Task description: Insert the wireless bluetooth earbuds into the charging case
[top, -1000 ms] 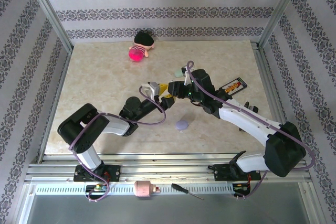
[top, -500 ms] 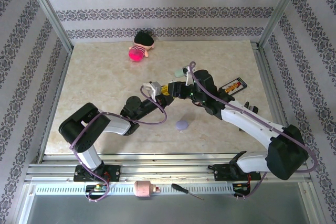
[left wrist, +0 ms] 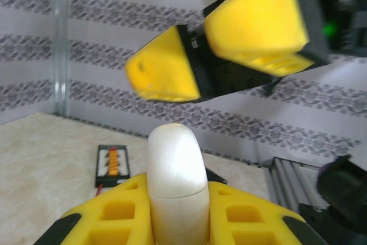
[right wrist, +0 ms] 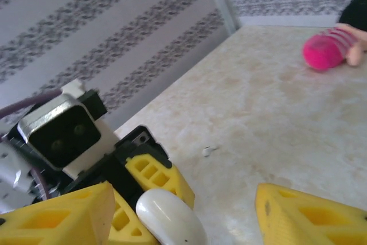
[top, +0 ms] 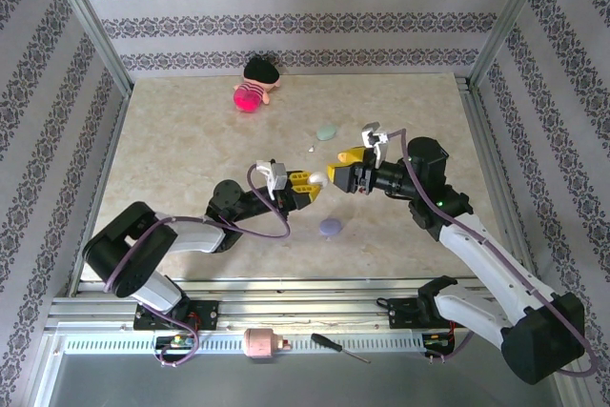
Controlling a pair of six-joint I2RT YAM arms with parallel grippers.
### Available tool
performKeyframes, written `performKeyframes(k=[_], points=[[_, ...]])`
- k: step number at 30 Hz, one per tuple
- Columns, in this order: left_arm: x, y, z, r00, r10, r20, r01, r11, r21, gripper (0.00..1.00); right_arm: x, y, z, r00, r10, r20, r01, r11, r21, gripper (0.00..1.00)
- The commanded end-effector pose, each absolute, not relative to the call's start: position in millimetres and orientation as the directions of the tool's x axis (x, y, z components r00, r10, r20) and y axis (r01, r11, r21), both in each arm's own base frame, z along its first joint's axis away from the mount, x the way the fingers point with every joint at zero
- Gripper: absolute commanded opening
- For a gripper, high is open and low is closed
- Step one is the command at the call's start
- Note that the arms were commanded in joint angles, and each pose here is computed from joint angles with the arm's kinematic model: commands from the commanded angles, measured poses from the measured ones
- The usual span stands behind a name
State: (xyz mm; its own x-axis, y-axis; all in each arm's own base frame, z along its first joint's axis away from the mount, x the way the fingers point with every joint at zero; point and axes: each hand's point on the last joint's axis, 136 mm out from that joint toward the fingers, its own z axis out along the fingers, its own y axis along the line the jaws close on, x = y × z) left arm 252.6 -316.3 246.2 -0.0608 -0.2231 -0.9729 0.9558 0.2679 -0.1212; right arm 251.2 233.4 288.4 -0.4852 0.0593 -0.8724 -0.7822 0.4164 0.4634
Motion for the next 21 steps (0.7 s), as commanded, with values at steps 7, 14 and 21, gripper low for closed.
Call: performKeyframes(k=[7, 14, 21], points=[[229, -314, 271, -0.055, -0.222, -0.973, 0.984, 0.153, -0.09, 0.17, 205, 251, 290, -0.422, -0.061, -0.905, -0.902, 0.13, 0.412, 0.62], [228, -315, 278, -0.062, -0.239, -0.969, 0.987, 0.129, -0.095, 0.16, 211, 258, 278, -0.431, -0.082, -0.899, -0.896, 0.159, 0.415, 0.56], [225, -313, 281, -0.065, -0.257, -0.964, 0.987, 0.125, -0.1, 0.16, 215, 257, 275, -0.436, -0.088, -0.896, -0.891, 0.185, 0.415, 0.51]])
